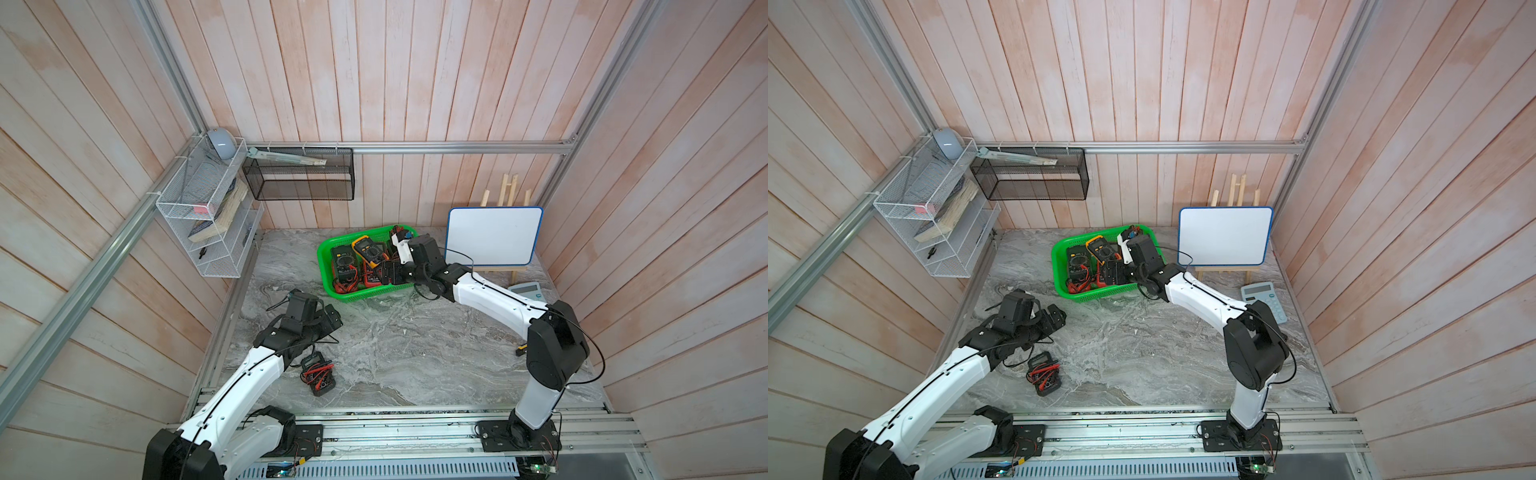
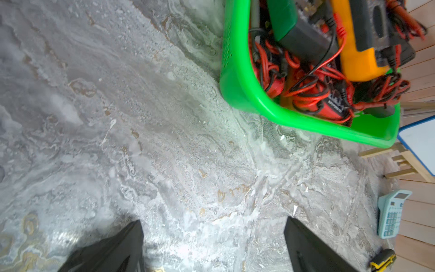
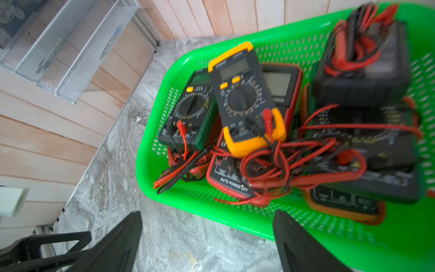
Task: Put the multimeter into the basket
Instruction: Place the multimeter in the basket.
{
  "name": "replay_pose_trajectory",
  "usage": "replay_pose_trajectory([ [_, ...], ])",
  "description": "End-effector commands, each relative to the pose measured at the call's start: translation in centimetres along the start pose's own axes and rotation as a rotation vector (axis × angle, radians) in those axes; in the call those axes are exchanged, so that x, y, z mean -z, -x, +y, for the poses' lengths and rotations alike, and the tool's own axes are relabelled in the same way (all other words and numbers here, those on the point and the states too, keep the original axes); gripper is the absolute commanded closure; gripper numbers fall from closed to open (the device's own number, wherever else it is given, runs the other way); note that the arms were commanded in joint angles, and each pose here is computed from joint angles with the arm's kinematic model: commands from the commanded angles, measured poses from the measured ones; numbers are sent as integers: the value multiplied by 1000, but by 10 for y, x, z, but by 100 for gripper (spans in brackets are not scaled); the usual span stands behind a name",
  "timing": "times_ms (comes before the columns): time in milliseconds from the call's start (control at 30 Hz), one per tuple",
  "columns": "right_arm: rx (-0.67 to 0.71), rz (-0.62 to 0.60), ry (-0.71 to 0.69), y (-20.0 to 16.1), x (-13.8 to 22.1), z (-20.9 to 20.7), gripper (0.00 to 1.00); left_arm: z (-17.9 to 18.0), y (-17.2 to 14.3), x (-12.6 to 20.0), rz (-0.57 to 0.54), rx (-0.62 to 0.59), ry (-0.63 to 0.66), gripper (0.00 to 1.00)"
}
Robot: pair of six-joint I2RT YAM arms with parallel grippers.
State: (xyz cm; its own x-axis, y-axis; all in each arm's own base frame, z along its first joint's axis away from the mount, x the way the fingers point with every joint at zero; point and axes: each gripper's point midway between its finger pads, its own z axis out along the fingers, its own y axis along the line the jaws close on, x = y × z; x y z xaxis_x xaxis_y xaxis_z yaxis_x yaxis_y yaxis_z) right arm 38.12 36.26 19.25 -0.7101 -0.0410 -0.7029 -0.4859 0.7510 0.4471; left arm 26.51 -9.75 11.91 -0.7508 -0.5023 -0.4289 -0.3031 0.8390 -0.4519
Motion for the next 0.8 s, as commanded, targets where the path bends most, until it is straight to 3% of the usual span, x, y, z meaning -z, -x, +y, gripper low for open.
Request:
replay_pose_trajectory([
  [0, -21, -19, 98, -7, 7, 29, 5, 21, -19, 2, 21, 65, 85, 0],
  [400, -15, 94, 111, -87, 0, 47, 3, 46, -73, 4, 118, 151, 170, 0],
  [767, -11, 109, 78, -107, 9, 39, 3, 54, -82, 18, 110, 164, 236, 0],
])
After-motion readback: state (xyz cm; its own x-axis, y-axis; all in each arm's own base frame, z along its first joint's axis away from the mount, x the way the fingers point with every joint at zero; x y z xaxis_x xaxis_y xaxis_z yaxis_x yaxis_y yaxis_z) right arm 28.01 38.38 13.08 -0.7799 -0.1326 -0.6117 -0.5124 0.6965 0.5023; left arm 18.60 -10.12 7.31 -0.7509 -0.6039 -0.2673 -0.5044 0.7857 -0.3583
